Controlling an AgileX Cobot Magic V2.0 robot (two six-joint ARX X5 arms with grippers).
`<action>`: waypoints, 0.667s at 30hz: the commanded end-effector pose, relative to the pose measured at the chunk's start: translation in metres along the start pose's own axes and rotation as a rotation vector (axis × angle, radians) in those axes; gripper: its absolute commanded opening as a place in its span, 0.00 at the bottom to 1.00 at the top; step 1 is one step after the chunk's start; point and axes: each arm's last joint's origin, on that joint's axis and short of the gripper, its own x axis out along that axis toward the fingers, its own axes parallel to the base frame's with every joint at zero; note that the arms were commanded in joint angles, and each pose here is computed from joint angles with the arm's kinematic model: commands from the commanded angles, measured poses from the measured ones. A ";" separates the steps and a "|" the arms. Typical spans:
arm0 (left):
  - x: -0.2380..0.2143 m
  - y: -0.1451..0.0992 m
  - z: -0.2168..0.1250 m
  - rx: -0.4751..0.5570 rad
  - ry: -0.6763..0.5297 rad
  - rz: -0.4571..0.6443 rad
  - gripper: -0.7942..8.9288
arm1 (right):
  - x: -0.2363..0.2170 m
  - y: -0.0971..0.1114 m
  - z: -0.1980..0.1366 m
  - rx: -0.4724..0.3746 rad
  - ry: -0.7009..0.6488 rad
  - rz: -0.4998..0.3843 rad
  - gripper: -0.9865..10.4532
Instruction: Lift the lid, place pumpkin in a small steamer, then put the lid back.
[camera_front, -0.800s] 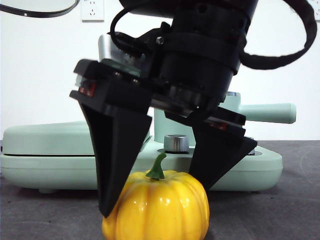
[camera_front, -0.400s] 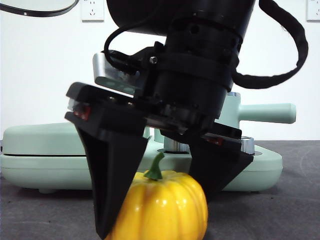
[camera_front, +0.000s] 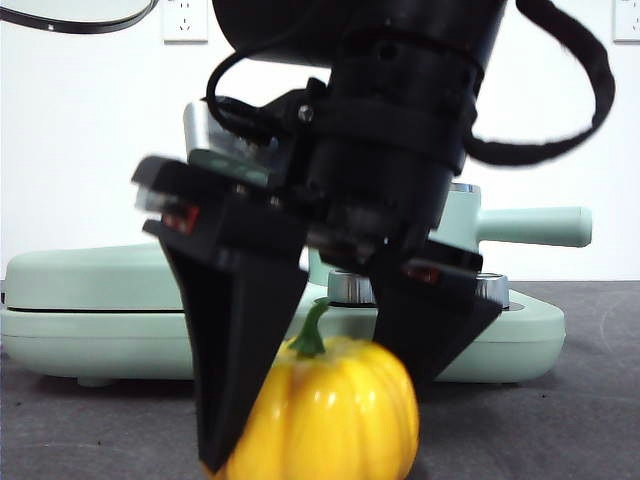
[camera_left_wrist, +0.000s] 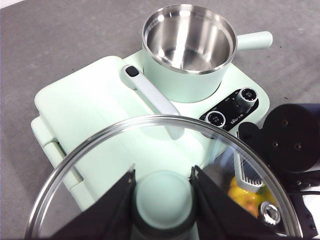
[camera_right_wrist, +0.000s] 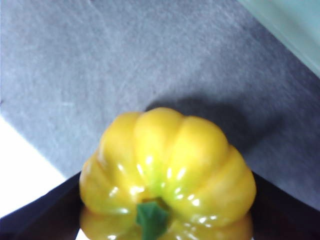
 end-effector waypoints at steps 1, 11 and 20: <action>-0.004 0.000 0.005 0.011 -0.041 0.002 0.14 | -0.011 0.007 0.011 -0.015 0.005 0.001 0.35; -0.004 0.000 0.006 0.012 -0.047 0.002 0.14 | -0.085 -0.007 0.056 0.024 -0.035 -0.027 0.35; -0.004 0.000 0.007 0.012 -0.053 0.003 0.14 | -0.143 -0.059 0.100 0.091 -0.205 -0.063 0.36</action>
